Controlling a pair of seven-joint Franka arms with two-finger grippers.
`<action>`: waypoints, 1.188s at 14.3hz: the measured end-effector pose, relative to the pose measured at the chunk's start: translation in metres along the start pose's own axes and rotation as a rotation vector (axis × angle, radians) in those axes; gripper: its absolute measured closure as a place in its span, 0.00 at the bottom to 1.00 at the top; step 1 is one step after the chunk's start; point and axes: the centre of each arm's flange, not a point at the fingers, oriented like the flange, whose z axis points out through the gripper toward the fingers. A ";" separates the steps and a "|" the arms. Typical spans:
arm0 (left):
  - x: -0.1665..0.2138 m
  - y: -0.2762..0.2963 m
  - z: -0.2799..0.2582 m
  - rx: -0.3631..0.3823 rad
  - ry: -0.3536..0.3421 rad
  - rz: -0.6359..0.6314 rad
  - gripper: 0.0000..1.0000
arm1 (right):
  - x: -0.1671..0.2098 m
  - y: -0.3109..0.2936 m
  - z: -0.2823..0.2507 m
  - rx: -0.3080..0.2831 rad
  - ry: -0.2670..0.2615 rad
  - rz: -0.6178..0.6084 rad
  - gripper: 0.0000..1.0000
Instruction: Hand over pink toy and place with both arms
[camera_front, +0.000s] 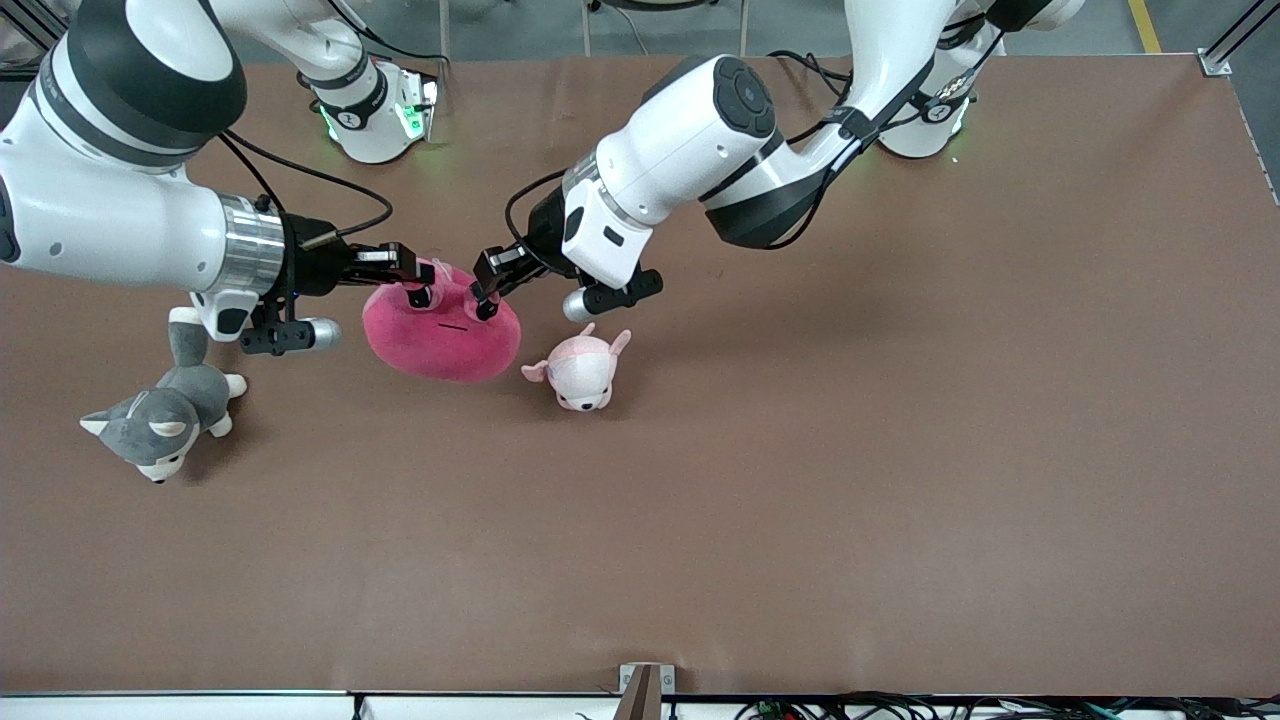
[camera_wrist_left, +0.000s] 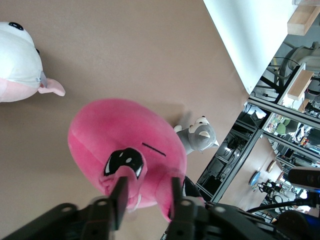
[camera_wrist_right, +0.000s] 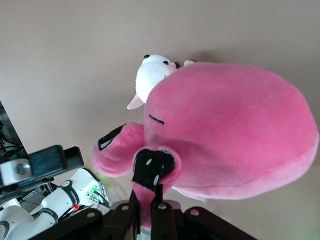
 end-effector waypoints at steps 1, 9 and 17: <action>0.004 0.000 -0.002 -0.001 0.004 0.004 0.43 | 0.000 0.001 0.000 0.000 -0.001 0.001 0.89; 0.138 -0.021 -0.073 0.163 0.237 0.055 0.00 | 0.030 0.082 -0.033 0.032 0.032 0.091 0.89; 0.249 -0.104 -0.236 0.668 0.197 0.159 0.00 | 0.088 0.227 -0.008 0.086 -0.033 0.059 0.89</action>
